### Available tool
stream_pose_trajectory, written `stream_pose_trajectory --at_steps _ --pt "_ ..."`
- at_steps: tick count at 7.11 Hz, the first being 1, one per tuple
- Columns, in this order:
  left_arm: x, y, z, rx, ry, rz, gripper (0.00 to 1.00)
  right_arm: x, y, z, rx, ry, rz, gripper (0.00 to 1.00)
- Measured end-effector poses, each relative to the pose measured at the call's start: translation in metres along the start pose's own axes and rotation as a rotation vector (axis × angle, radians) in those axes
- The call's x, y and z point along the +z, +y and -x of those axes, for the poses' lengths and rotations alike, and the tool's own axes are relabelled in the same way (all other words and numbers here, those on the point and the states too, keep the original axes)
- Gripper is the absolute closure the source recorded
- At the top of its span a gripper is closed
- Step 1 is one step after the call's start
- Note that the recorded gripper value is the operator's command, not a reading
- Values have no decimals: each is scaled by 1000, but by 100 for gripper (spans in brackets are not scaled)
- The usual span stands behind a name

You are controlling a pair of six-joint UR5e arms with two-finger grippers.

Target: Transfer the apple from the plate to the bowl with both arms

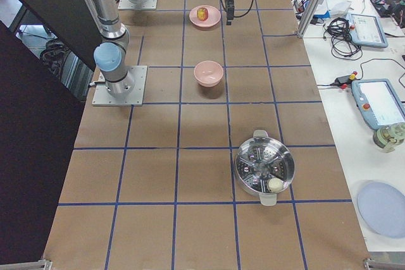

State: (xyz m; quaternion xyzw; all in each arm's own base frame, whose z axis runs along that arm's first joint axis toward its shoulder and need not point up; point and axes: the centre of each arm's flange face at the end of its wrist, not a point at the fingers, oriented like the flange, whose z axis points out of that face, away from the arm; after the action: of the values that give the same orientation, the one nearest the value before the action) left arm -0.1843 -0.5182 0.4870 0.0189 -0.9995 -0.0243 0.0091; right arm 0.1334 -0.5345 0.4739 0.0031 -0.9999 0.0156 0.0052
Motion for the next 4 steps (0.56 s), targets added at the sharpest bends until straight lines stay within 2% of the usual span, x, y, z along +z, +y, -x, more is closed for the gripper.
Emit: stream_pose_trajectory --at_steps 4 --pt "2 1 -2 2 2 4 0 1 -1 0 0 0 2 0"
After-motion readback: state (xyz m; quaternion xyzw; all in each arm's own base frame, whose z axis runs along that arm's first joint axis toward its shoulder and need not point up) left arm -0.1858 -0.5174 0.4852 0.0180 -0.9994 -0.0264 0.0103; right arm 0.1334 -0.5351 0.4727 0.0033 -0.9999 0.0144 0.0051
